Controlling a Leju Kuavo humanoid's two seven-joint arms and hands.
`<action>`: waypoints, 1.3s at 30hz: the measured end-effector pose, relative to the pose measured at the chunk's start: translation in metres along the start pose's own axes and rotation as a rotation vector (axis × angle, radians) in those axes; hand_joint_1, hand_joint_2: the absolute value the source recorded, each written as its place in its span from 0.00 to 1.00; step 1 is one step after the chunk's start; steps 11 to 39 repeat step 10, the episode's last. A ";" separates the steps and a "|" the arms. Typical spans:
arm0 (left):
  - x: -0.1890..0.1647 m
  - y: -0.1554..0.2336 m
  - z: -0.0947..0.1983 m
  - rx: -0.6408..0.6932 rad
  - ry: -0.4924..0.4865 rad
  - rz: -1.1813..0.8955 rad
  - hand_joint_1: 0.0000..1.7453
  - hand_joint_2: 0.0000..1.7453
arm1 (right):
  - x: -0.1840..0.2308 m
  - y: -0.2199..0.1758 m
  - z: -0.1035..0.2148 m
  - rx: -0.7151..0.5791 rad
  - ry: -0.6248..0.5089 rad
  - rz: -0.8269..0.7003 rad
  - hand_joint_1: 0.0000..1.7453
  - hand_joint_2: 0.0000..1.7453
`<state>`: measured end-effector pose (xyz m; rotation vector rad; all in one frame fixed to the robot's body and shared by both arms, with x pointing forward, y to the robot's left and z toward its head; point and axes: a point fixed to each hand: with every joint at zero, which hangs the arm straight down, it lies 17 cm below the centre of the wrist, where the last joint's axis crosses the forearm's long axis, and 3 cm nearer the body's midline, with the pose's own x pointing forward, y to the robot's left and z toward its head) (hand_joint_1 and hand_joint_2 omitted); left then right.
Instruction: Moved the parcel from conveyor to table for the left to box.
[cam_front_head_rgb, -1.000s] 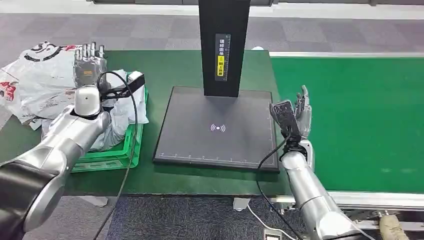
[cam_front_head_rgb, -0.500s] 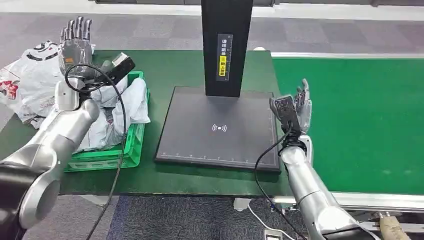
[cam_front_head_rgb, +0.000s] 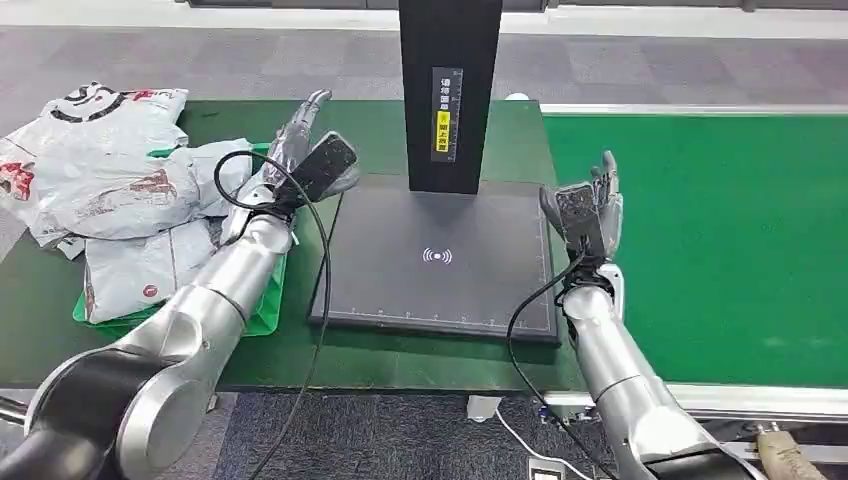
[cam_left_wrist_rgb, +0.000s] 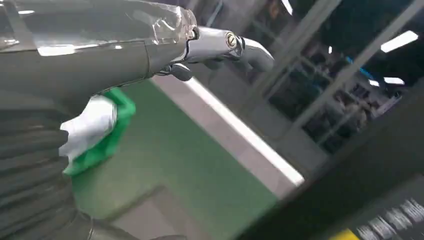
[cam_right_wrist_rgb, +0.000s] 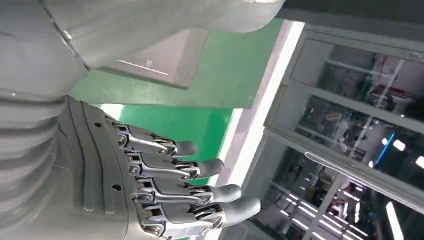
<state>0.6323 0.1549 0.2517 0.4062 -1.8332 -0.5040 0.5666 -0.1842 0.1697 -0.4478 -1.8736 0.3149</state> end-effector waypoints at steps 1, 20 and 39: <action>0.004 -0.013 0.004 -0.020 -0.001 0.038 0.00 1.00 | 0.000 0.000 0.000 -0.004 0.008 -0.007 0.00 1.00; 0.032 -0.098 0.039 -0.093 0.008 0.292 0.00 1.00 | 0.006 0.015 0.011 -0.006 0.039 -0.067 0.00 1.00; 0.032 -0.098 0.039 -0.093 0.008 0.292 0.00 1.00 | 0.006 0.015 0.011 -0.006 0.039 -0.067 0.00 1.00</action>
